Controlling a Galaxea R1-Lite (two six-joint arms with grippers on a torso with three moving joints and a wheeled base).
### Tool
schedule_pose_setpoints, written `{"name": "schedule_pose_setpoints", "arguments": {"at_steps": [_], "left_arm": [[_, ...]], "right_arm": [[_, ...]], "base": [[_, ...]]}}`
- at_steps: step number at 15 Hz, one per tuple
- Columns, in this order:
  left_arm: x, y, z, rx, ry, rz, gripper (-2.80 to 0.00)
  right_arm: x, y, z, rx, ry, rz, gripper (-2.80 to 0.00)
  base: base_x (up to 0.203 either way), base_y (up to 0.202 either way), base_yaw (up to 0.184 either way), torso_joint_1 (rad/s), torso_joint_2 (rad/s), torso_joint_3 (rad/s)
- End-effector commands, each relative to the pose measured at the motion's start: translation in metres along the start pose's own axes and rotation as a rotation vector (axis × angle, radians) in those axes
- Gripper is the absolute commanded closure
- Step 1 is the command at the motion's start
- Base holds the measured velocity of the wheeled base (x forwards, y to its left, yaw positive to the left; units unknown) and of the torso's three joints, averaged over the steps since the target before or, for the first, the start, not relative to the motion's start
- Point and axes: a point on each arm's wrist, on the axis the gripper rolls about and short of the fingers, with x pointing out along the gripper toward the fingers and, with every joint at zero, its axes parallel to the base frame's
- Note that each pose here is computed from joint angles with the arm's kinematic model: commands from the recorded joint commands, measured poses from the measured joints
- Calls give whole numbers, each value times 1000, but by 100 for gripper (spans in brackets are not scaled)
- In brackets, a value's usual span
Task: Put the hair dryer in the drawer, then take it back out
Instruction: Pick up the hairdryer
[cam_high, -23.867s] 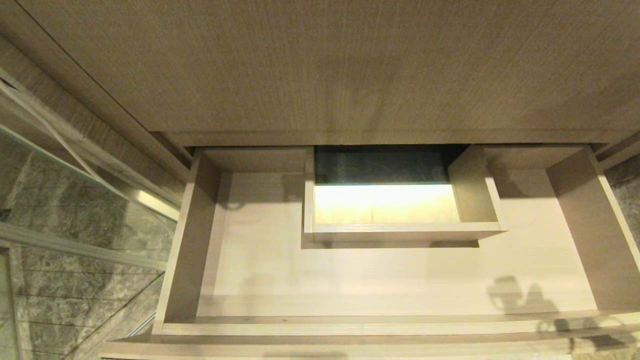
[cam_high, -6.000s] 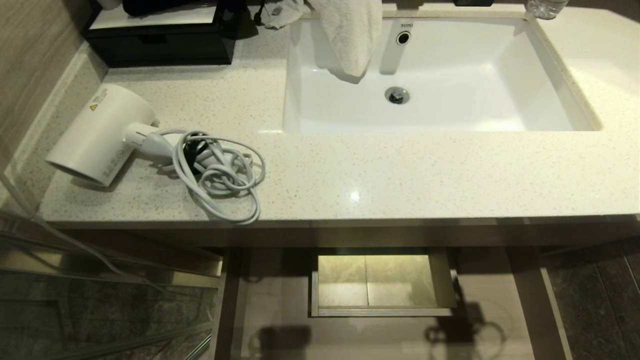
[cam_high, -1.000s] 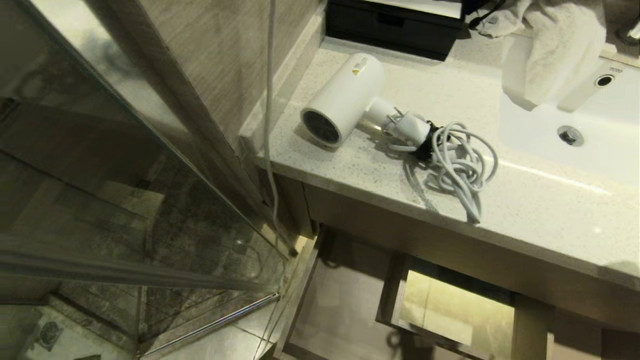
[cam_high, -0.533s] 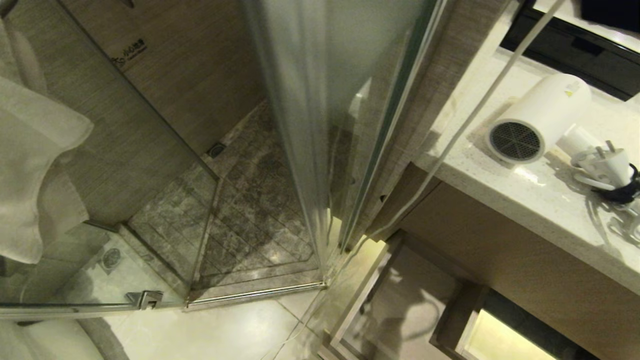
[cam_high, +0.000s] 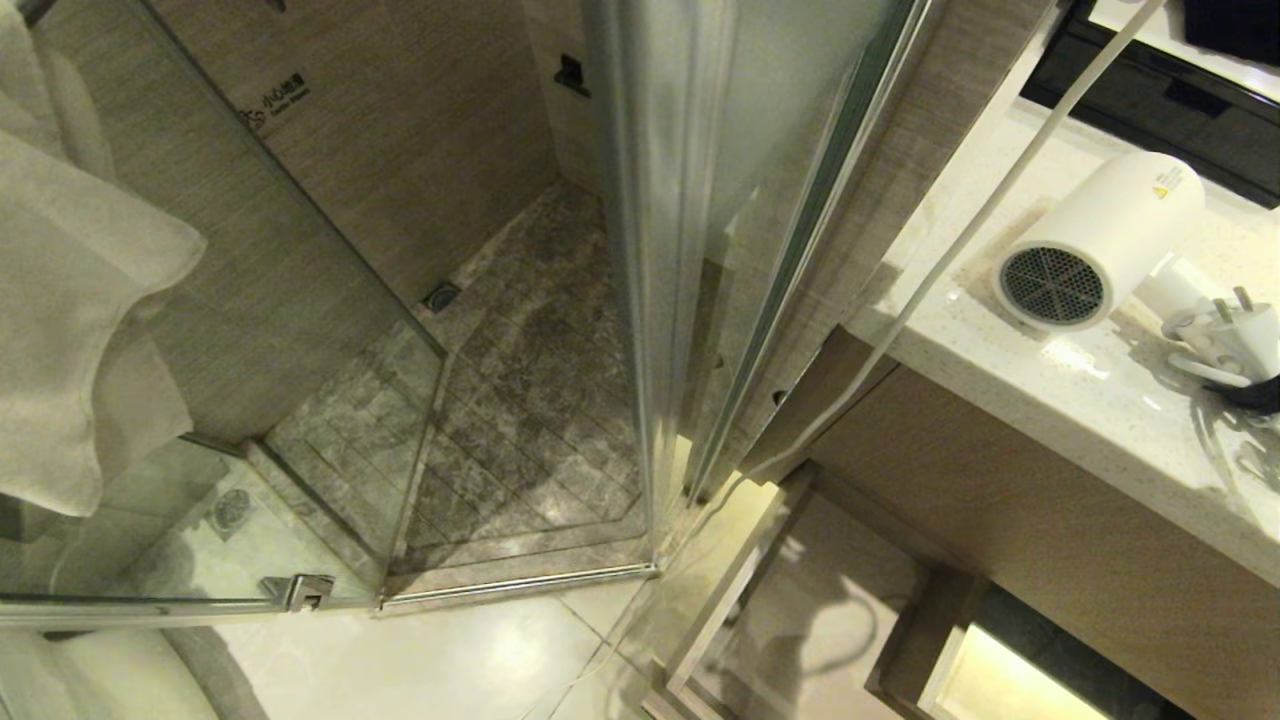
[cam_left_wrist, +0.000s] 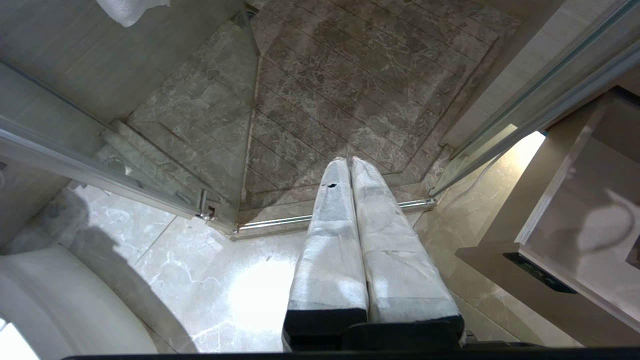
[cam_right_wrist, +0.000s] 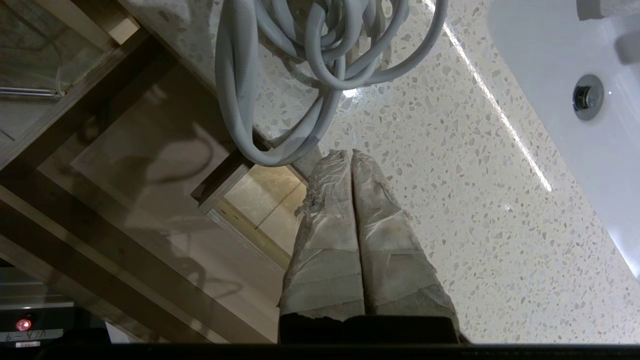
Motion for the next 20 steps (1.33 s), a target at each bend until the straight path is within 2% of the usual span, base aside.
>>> {"name": "schedule_pose_setpoints", "arguments": {"at_steps": [1, 20], "left_arm": [[0, 0, 0, 0, 0, 0, 0], [0, 0, 0, 0, 0, 0, 0]], "right_arm": [[0, 0, 0, -3, 3, 0, 0], [0, 0, 0, -3, 3, 0, 0]], "base": [[0, 0, 0, 0, 0, 0], [0, 0, 0, 0, 0, 0]]}}
